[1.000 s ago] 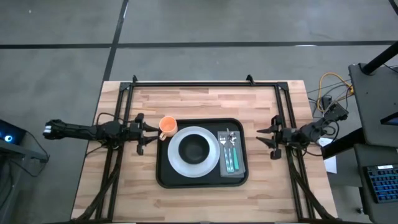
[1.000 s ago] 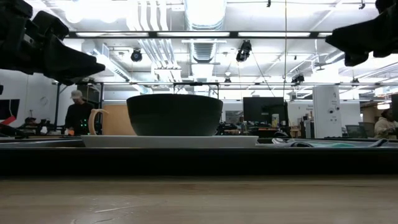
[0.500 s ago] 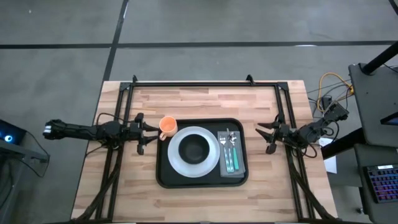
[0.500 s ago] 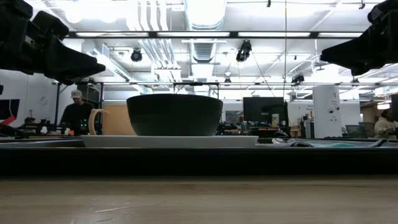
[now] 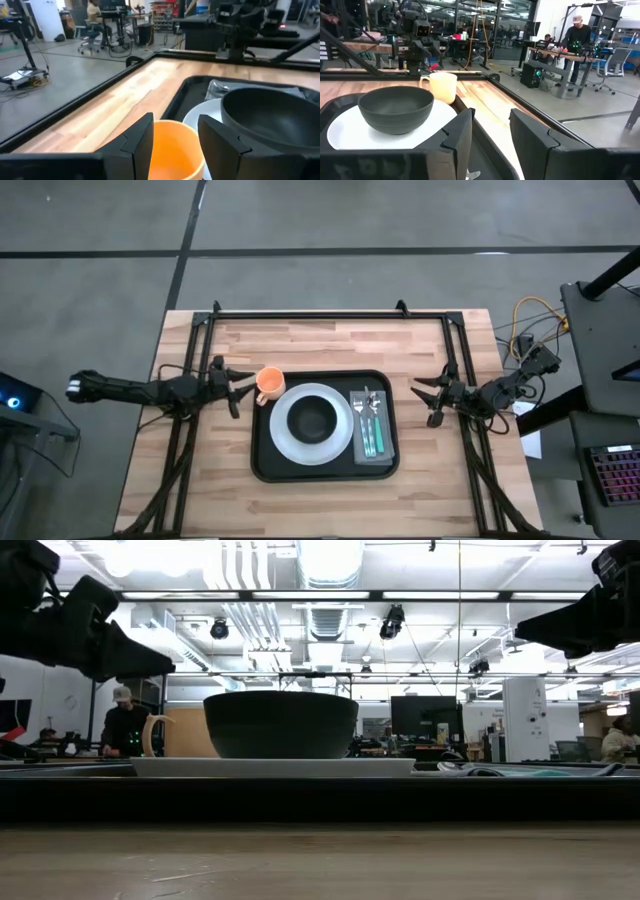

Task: Set up tray
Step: Return to Home Position

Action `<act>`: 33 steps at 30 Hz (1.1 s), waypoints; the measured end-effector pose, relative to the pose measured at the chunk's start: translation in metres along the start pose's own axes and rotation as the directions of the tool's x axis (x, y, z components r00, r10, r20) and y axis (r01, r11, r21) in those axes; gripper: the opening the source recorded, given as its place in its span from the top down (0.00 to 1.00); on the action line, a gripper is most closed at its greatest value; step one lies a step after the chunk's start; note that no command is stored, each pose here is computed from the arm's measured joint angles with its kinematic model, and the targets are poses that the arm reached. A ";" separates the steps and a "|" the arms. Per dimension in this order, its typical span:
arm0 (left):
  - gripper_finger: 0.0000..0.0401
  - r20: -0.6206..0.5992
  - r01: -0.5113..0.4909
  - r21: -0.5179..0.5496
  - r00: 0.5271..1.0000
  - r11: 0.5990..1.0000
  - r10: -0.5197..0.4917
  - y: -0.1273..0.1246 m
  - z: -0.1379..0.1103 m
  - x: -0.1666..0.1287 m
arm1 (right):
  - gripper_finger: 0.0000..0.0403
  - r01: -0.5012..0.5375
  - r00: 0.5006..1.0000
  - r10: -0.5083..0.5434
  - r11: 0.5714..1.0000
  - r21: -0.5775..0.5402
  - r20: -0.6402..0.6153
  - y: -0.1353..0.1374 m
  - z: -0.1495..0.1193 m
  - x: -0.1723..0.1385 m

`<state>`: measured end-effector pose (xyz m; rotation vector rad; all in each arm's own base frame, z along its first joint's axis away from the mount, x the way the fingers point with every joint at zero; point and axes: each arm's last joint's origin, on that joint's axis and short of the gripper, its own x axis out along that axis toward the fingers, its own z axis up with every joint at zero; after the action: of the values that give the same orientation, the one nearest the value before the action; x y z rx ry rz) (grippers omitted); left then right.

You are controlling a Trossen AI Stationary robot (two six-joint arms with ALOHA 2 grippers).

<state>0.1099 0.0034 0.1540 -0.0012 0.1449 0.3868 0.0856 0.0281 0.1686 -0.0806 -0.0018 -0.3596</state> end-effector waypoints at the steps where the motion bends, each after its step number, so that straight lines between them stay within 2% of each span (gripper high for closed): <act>1: 0.66 -0.006 0.000 0.003 1.000 1.000 0.000 0.000 -0.001 0.000 | 0.69 0.000 1.000 0.000 1.000 0.000 0.000 0.000 0.000 0.000; 17: 0.66 -0.103 -0.002 0.053 0.995 0.999 0.007 -0.003 -0.010 0.006 | 0.69 -0.001 1.000 0.001 1.000 0.003 0.000 0.000 0.000 0.000; 33: 0.66 -0.140 -0.001 0.072 0.990 0.997 0.011 -0.004 -0.013 0.008 | 0.69 -0.002 1.000 0.002 1.000 0.003 0.000 0.000 0.000 0.000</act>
<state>0.1168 0.0027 0.1395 0.0430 0.2978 0.3874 0.0856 0.0281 0.1687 -0.0781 -0.0019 -0.3576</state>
